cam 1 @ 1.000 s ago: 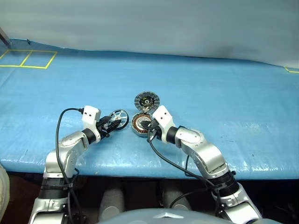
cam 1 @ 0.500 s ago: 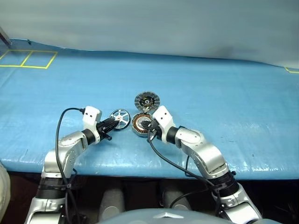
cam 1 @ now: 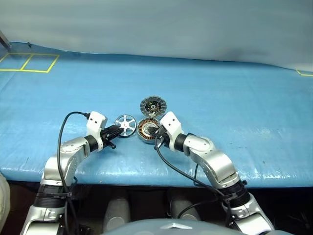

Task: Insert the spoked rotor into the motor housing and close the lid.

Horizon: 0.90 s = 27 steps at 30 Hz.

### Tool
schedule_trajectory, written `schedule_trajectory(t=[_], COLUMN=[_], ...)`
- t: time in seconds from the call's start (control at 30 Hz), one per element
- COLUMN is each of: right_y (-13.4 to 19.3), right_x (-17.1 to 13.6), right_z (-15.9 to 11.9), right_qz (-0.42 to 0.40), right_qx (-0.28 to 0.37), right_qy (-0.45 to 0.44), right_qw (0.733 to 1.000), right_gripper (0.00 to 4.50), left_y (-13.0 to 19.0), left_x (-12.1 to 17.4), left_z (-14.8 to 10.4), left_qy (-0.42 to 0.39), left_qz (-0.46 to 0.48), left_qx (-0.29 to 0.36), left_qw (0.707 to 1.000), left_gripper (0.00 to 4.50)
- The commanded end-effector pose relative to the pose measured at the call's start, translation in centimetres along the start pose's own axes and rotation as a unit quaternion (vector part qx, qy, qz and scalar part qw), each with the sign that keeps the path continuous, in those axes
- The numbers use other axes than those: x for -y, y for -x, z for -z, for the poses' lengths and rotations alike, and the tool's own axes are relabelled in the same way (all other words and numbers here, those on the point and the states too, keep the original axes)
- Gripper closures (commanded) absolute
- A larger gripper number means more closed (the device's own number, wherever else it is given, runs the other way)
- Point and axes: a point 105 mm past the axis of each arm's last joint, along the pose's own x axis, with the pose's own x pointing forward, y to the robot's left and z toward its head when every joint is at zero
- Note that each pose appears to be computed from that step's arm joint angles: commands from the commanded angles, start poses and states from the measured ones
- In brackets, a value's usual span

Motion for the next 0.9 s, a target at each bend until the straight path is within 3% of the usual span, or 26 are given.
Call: schedule_trajectory(t=[0.03, 0.37, 0.63, 0.8, 0.9], right_y=[0.3, 0.3, 0.4, 0.3, 0.2], right_x=[0.0, 0.1, 0.0, 0.1, -0.1], right_z=[-1.4, -1.3, -1.2, -1.2, -1.2], right_qz=[0.004, 0.008, 0.009, 0.011, 0.004], right_qx=[0.029, 0.032, 0.032, 0.031, 0.031], right_qy=[0.014, 0.010, 0.008, 0.009, 0.011], right_qw=[0.999, 0.999, 0.999, 0.999, 0.999], right_gripper=[4.50, 4.50, 4.50, 4.50, 4.50], left_y=[0.2, 1.6, 2.4, 3.9, 4.4], left_x=[-0.4, -2.2, -0.7, -0.3, 0.5], left_z=[2.7, 1.2, -1.3, -4.8, -7.8], left_qy=[-0.005, -0.020, -0.008, -0.109, -0.221], left_qz=[-0.013, -0.038, 0.026, 0.038, 0.063], left_qx=[-0.055, -0.014, 0.059, 0.074, 0.064], left_qw=[0.998, 0.999, 0.998, 0.991, 0.971], left_gripper=[4.43, 4.43, 4.43, 4.43, 4.43])
